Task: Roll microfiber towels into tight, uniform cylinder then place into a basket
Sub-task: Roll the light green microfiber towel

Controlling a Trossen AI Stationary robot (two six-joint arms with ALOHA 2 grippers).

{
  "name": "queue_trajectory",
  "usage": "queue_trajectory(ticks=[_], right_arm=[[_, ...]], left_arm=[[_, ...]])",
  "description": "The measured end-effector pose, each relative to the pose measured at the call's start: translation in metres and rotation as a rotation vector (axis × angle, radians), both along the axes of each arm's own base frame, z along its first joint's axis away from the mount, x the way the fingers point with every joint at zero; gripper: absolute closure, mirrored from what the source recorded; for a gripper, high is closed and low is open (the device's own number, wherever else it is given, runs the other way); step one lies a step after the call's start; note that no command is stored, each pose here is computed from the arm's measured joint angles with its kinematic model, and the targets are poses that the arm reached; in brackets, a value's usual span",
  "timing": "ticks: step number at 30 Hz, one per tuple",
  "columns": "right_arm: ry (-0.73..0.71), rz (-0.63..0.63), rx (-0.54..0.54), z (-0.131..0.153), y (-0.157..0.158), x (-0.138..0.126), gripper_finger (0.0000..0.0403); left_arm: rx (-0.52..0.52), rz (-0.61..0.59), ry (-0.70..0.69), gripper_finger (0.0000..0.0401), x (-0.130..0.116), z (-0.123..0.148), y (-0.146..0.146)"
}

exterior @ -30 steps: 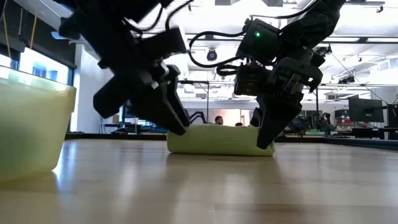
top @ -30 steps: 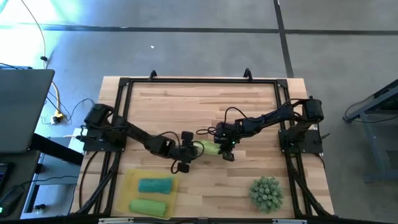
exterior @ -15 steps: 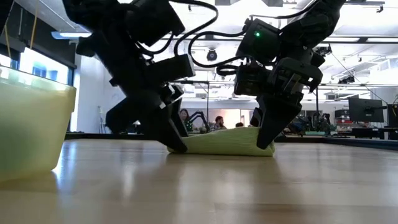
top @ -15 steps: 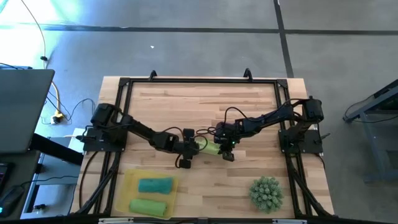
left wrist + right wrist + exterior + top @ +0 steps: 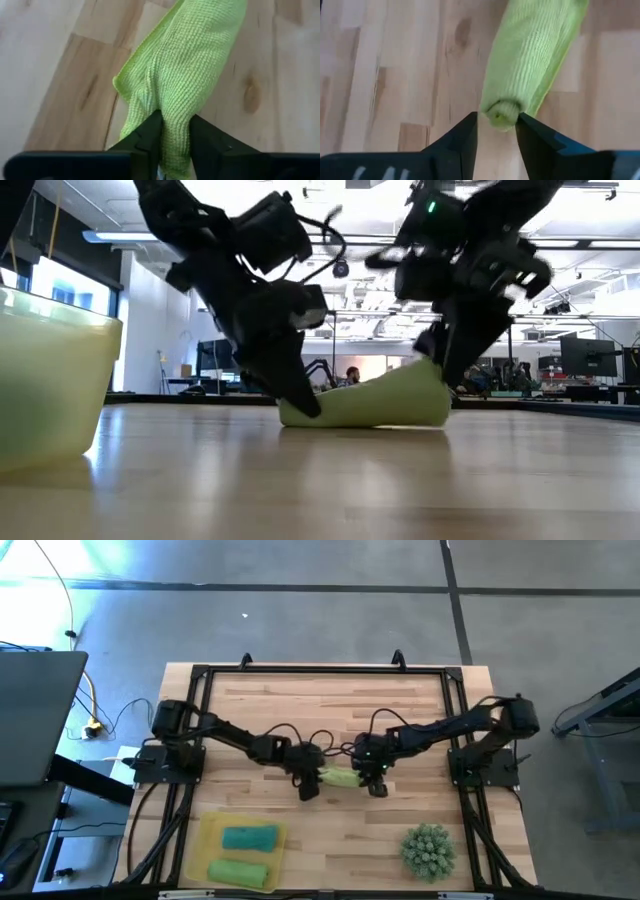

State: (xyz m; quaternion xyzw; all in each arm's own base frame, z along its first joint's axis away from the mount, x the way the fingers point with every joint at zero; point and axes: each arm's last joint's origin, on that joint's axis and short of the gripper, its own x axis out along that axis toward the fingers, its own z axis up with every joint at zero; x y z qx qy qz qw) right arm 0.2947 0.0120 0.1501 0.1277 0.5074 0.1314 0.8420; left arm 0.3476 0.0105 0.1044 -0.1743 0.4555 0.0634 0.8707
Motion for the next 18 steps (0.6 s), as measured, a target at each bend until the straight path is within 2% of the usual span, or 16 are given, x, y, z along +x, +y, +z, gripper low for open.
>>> queue_trajectory(ticks=[6, 11, 16, 18], right_arm=[[-0.154, 0.117, -0.262, 0.027, 0.021, -0.008, 0.0278], [-0.259, 0.264, -0.553, 0.027, 0.055, -0.008, 0.0277], [-0.272, 0.289, -0.741, 0.024, 0.079, -0.014, 0.0277], [-0.224, 0.287, -0.820, 0.024, 0.082, -0.021, 0.0277]], left_arm=[[-0.218, 0.101, 0.001, 0.0351, 0.002, -0.006, 0.014], [-0.364, 0.100, -0.023, 0.0356, 0.003, -0.007, 0.021], [-0.360, 0.117, -0.018, 0.0356, 0.003, -0.007, 0.019], [-0.358, 0.120, -0.015, 0.0356, 0.003, -0.007, 0.017]])
